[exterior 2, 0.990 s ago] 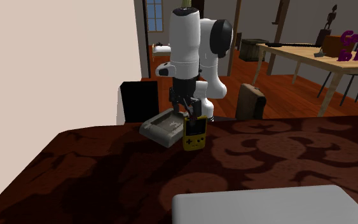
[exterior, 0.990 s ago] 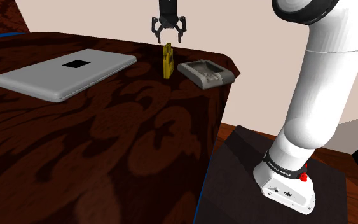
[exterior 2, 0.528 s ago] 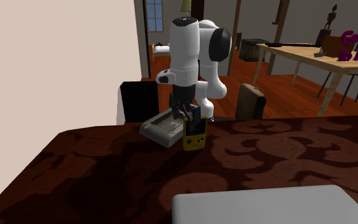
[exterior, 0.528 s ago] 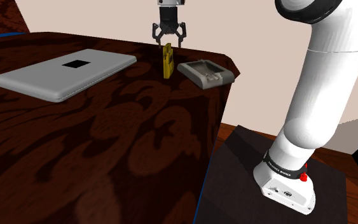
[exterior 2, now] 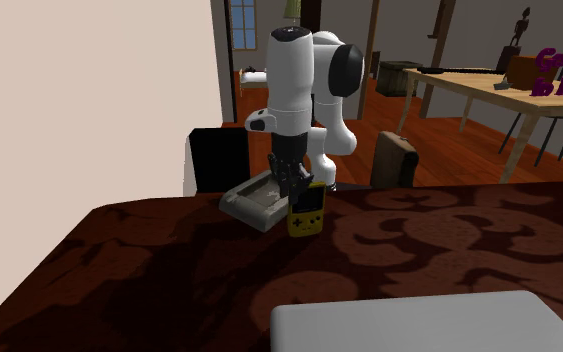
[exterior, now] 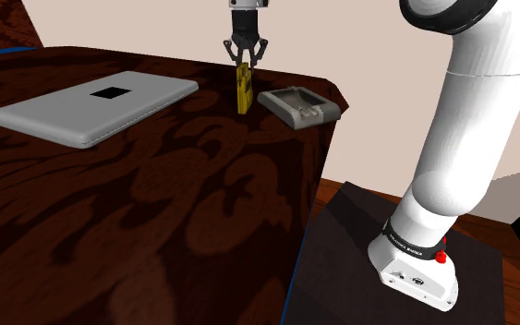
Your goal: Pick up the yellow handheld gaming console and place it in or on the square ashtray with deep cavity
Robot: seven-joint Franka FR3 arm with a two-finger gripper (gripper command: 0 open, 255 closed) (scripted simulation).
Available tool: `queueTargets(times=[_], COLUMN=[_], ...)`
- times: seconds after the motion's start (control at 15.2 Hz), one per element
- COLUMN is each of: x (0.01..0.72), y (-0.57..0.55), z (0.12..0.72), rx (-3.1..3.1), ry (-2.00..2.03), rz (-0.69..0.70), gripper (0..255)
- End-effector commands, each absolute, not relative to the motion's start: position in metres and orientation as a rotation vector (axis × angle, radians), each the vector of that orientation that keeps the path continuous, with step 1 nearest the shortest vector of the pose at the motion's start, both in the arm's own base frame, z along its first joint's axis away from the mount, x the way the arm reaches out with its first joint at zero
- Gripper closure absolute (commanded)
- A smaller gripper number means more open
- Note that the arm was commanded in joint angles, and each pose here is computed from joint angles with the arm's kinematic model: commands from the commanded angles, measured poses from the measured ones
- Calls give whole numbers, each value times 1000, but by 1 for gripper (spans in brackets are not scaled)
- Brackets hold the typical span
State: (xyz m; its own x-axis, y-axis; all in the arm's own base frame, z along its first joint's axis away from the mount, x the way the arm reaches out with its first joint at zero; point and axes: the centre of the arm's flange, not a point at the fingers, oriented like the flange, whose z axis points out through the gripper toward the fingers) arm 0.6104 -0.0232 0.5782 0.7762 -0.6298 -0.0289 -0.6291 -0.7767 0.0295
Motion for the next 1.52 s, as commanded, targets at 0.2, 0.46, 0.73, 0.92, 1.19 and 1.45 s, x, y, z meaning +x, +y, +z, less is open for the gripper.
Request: queueTargets(times=[0.2,0.46,0.73,0.92,1.19,1.45], x=[610,610,610,610,610,610], y=[-23,-23,-23,-23,-23,-23], z=[578,588,609,625,646,667], rx=[2943,2943,2943,2943,2943,2943], ry=[-1043,-1043,-1043,-1043,-1043,-1043], rz=[-59,-59,-59,-59,-59,-59], gripper=[255,255,255,255,255,255])
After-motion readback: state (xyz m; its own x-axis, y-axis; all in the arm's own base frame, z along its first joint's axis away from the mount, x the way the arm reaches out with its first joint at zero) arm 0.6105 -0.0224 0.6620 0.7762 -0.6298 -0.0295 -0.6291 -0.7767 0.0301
